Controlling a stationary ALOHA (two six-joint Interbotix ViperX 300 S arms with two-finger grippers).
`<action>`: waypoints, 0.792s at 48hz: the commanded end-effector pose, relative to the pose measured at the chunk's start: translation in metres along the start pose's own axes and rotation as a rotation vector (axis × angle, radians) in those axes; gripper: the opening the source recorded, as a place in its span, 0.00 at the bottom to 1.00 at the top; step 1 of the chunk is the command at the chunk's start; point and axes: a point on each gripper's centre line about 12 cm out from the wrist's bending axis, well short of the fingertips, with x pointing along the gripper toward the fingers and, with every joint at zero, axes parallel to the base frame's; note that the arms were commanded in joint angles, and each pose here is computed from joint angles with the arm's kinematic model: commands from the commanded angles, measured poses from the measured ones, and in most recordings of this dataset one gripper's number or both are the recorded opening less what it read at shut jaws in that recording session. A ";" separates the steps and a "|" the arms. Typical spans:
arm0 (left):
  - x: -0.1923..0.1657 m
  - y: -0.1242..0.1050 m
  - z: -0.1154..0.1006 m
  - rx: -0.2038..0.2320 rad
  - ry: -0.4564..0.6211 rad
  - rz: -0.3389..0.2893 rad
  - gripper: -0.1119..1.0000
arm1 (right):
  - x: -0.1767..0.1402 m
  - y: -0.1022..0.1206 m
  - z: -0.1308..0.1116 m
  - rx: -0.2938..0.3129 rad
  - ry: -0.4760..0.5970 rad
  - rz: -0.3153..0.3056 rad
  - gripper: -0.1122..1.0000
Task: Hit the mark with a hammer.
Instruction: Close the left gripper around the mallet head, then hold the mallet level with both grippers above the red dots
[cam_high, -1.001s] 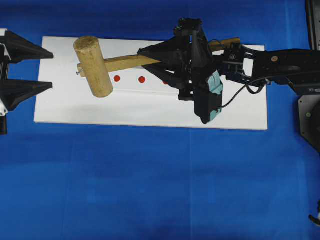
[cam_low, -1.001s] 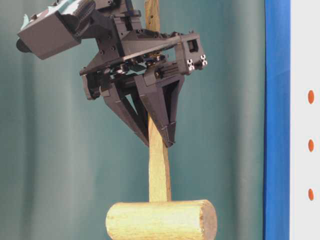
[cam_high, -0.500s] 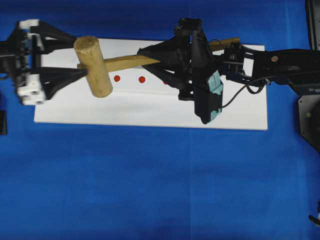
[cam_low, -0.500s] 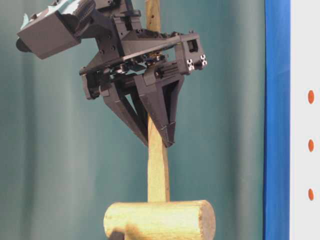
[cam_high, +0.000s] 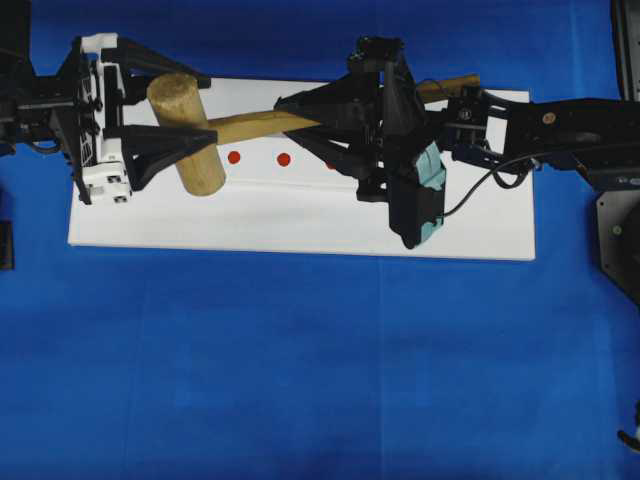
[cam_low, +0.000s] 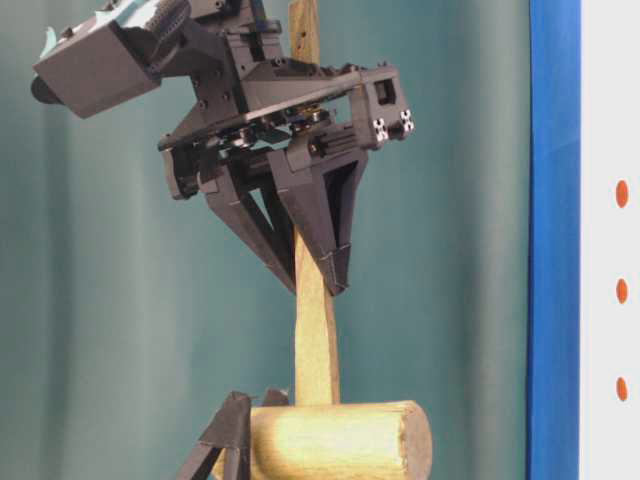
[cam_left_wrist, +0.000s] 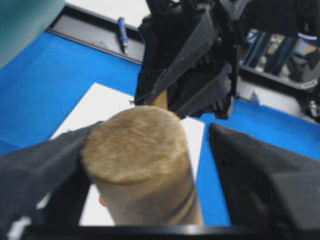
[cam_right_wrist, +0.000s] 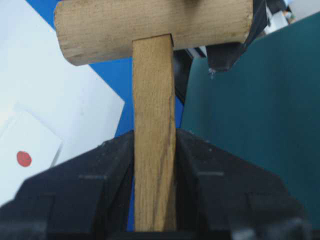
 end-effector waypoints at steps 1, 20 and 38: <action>-0.002 -0.004 0.007 -0.013 -0.026 -0.014 0.65 | -0.004 -0.015 0.012 0.010 -0.039 -0.049 0.19; -0.004 -0.004 0.004 -0.022 -0.008 -0.012 0.52 | -0.003 -0.015 0.012 0.010 -0.034 -0.041 0.19; -0.004 -0.004 0.004 -0.014 -0.006 -0.012 0.52 | -0.003 -0.011 0.006 0.055 0.021 0.005 0.46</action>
